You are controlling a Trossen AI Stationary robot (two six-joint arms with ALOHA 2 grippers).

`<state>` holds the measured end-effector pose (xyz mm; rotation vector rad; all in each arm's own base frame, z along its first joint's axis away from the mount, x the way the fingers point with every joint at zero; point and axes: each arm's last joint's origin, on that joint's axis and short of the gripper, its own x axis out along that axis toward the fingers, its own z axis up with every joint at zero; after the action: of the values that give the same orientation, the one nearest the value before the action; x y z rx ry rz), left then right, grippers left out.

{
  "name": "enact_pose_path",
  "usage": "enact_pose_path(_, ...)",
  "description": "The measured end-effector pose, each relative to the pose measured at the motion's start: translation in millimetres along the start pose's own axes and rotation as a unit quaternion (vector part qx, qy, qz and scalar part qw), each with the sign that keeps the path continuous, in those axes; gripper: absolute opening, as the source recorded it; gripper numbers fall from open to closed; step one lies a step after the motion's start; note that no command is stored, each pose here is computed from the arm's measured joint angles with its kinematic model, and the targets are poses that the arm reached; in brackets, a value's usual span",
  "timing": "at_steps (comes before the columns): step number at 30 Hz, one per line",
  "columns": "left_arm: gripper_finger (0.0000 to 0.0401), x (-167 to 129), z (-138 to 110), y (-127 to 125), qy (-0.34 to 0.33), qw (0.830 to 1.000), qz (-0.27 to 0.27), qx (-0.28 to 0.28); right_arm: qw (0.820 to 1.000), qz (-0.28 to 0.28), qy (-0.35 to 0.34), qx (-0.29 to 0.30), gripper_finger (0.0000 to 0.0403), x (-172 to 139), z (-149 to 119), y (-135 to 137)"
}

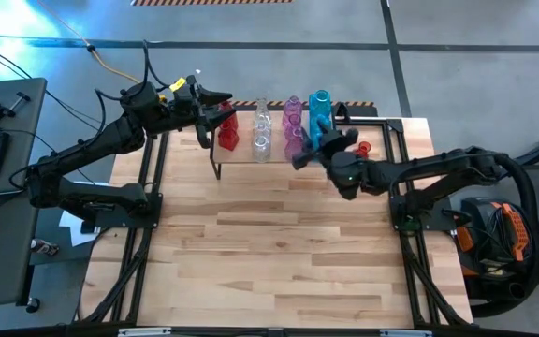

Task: Sort vases onto shelf
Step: Put the violet vase on the shelf aligned with the other violet vases

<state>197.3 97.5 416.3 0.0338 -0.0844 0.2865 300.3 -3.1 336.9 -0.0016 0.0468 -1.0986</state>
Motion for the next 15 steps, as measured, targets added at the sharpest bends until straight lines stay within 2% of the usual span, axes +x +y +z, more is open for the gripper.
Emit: enact_pose_path(15,0.0194,0,0,0,0.0,1.0,0.0,0.0,0.997,-0.019,0.072,0.024,0.0206,-2,-31,-6)
